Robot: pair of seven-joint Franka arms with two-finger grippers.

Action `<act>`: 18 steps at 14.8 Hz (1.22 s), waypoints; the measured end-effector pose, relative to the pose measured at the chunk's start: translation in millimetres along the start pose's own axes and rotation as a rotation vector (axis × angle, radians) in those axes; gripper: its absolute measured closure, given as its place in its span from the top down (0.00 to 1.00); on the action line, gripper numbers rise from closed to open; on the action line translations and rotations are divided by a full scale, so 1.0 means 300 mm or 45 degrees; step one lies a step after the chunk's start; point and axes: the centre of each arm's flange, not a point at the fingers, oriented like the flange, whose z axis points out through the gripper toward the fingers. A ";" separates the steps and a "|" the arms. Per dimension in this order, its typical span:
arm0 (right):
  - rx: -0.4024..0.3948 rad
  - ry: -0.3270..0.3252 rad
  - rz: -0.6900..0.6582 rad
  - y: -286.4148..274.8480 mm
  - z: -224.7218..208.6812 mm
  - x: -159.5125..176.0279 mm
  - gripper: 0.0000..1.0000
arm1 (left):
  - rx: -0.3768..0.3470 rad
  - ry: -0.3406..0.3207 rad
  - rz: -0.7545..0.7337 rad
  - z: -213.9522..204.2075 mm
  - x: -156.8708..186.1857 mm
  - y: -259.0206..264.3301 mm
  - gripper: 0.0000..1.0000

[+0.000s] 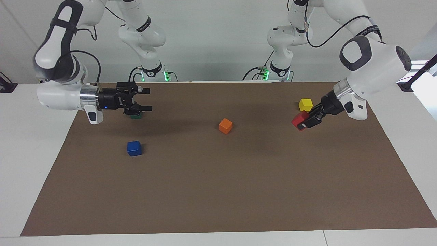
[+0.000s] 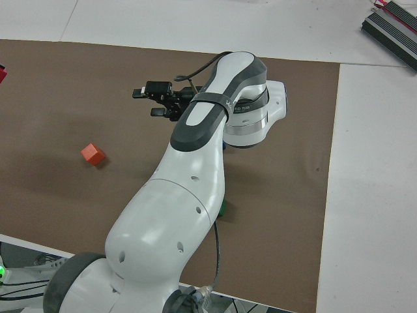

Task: Transfer red block to right arm and stack on blue block
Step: 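Lift the red cube with the left gripper while the right gripper approaches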

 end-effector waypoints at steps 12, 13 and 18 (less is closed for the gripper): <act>0.656 -0.029 -0.023 0.253 0.294 0.080 1.00 | -0.403 -0.581 -0.769 0.387 -0.419 0.087 0.54; 0.658 -0.042 -0.020 0.251 0.319 0.079 1.00 | -0.446 -0.623 -0.810 0.410 -0.464 0.092 0.54; 0.666 -0.046 -0.015 0.246 0.398 0.089 1.00 | -0.508 -0.675 -0.878 0.540 -0.669 0.102 0.54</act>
